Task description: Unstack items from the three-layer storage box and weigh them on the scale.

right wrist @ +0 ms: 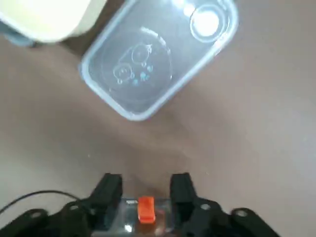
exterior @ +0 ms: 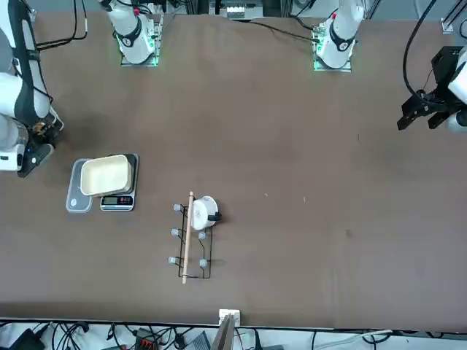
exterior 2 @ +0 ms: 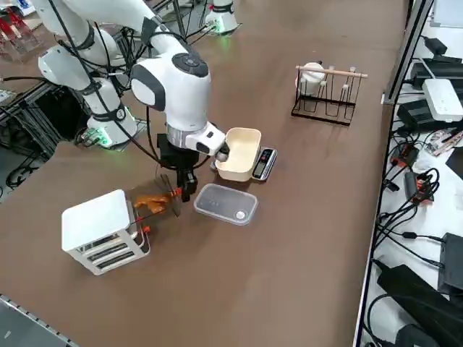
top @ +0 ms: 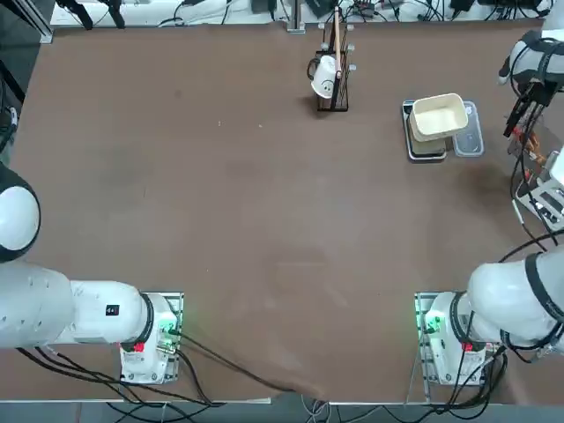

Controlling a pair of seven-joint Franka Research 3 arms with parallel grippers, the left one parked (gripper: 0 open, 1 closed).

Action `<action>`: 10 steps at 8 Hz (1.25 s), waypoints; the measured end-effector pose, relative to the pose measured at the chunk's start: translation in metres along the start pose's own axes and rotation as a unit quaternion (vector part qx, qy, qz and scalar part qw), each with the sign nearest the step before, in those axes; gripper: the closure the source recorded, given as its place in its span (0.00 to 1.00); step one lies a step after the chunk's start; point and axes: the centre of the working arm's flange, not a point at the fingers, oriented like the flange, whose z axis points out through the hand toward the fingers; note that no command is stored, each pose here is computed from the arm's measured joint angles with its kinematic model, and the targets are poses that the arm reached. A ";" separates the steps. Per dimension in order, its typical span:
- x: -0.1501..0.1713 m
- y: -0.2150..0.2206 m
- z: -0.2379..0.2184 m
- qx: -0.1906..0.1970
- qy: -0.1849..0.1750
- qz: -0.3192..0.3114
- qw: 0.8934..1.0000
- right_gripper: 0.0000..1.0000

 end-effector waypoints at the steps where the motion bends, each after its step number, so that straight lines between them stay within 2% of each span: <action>1: 0.001 0.000 -0.003 0.006 0.007 0.035 0.999 0.16; 2: 0.001 -0.002 -0.011 0.013 0.004 0.087 0.996 0.03; 4: 0.007 -0.013 -0.041 0.015 -0.007 0.186 0.982 0.05; 5: -0.005 -0.013 -0.052 0.015 -0.009 0.217 0.976 0.07; 6: -0.034 -0.004 -0.055 0.021 -0.013 0.247 0.969 0.08; 8: -0.097 0.017 -0.037 0.040 -0.018 0.301 0.953 0.19; 9: -0.111 0.019 -0.027 0.047 -0.020 0.311 0.949 0.20; 10: -0.109 0.018 -0.019 0.047 -0.019 0.309 0.950 0.20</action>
